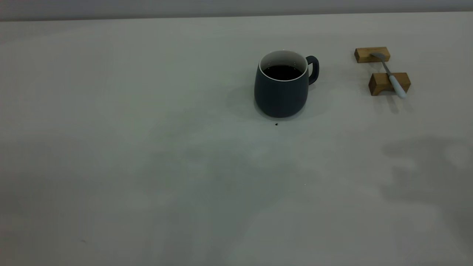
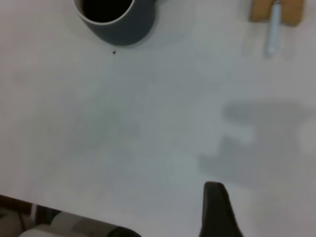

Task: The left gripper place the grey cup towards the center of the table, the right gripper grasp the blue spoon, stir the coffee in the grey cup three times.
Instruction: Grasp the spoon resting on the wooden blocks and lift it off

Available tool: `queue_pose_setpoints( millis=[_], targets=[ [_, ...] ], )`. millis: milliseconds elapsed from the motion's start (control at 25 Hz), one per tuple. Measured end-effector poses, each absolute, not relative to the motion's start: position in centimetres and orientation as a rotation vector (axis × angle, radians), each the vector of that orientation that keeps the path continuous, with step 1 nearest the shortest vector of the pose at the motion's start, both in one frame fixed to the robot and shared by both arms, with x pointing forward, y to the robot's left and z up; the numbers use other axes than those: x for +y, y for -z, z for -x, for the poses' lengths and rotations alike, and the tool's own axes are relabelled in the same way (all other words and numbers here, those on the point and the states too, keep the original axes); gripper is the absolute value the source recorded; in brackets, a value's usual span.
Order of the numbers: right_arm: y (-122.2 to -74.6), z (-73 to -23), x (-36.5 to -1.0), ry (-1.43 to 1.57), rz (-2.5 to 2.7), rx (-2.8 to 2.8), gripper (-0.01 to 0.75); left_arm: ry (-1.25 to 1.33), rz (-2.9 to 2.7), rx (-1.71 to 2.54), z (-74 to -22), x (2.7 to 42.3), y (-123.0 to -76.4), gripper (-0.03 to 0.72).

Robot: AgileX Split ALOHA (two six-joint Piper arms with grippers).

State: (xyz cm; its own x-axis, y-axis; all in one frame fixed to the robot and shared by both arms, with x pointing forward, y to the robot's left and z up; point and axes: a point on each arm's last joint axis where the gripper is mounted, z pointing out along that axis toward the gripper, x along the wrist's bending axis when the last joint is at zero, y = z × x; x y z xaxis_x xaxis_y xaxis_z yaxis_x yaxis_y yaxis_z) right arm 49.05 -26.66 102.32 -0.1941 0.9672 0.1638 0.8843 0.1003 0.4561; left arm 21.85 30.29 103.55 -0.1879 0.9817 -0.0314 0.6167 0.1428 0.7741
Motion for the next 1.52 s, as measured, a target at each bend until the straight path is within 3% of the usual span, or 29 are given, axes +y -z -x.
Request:
queue_pose_setpoints(
  millis=[840,1160,1520],
  targets=[
    [-86.2,-64.3,-26.5,-0.339,-2.020,2.346,0.526,-0.860,-1.526,1.874,-21.8,30.3,-103.5,0.585],
    [-82.6,-67.0,-26.9,-0.240,-1.989,2.364,0.599,-0.860,-1.526,1.874,-21.8,30.3,-103.5,0.585],
    [-80.4,-67.6,-26.9,-0.224,-2.036,2.340,0.601,-0.860,-1.526,1.874,-21.8,30.3,-103.5,0.585]
  ],
)
